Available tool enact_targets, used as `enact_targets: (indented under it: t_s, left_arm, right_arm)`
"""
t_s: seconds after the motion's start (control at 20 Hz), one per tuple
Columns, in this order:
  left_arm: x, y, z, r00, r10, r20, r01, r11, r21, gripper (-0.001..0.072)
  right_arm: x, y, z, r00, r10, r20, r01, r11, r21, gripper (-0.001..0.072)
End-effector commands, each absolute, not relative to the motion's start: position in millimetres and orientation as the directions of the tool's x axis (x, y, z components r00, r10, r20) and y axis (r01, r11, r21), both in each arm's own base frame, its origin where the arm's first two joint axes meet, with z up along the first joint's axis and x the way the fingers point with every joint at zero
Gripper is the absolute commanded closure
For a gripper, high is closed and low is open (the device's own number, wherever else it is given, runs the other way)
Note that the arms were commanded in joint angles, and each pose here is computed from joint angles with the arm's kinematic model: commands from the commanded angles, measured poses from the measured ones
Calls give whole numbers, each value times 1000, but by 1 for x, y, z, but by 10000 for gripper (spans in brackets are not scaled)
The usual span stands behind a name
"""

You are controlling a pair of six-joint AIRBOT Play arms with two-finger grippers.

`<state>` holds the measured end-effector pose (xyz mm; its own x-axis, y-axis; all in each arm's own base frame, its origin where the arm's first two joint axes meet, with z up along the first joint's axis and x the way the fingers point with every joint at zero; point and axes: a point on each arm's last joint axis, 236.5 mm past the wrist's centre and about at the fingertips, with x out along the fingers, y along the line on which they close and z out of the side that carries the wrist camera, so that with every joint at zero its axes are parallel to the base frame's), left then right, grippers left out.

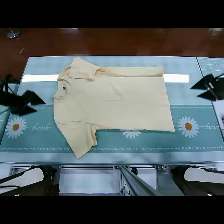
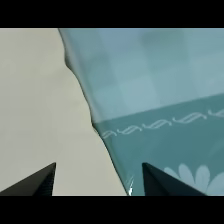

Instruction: Fold the shirts.

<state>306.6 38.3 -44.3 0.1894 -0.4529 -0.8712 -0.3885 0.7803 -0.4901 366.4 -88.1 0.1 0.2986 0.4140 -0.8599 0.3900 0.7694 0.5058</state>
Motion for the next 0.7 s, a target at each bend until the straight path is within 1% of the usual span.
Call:
enact_targets:
  t_s: [0.0, 0.1, 0.2, 0.35, 0.4, 0.5, 0.65]
  left_arm:
    - [258, 3, -71, 238, -564, -791, -475, 642, -601, 7]
    - [246, -15, -81, 239, -612, -753, -484, 597, -639, 7]
    - [248, -20, -88, 274, -614, -740, -504, 564, -654, 7]
    - [275, -17, -84, 395, -591, -703, -468, 529, -708, 7]
    - [281, -18, -83, 413, -584, -699, -465, 524, -713, 7]
    - [283, -27, -87, 398, -586, -706, -444, 551, -707, 7]
    - [282, -50, -94, 343, -607, -717, -403, 595, -696, 7]
  right_arm:
    - [317, -58, -28, 330, 430, -840, 422, 729, 539, 94]
    - [303, -37, -36, 348, 467, -813, 421, 697, 580, 94]
    - [293, -23, -40, 348, 502, -792, 415, 675, 610, 94]
    - [285, -16, -45, 328, 520, -789, 409, 675, 615, 94]
    - [284, -15, -45, 326, 522, -788, 409, 674, 615, 94]
    - [285, -14, -44, 331, 526, -784, 410, 668, 621, 94]
    - [290, -13, -41, 350, 533, -770, 409, 653, 637, 94]
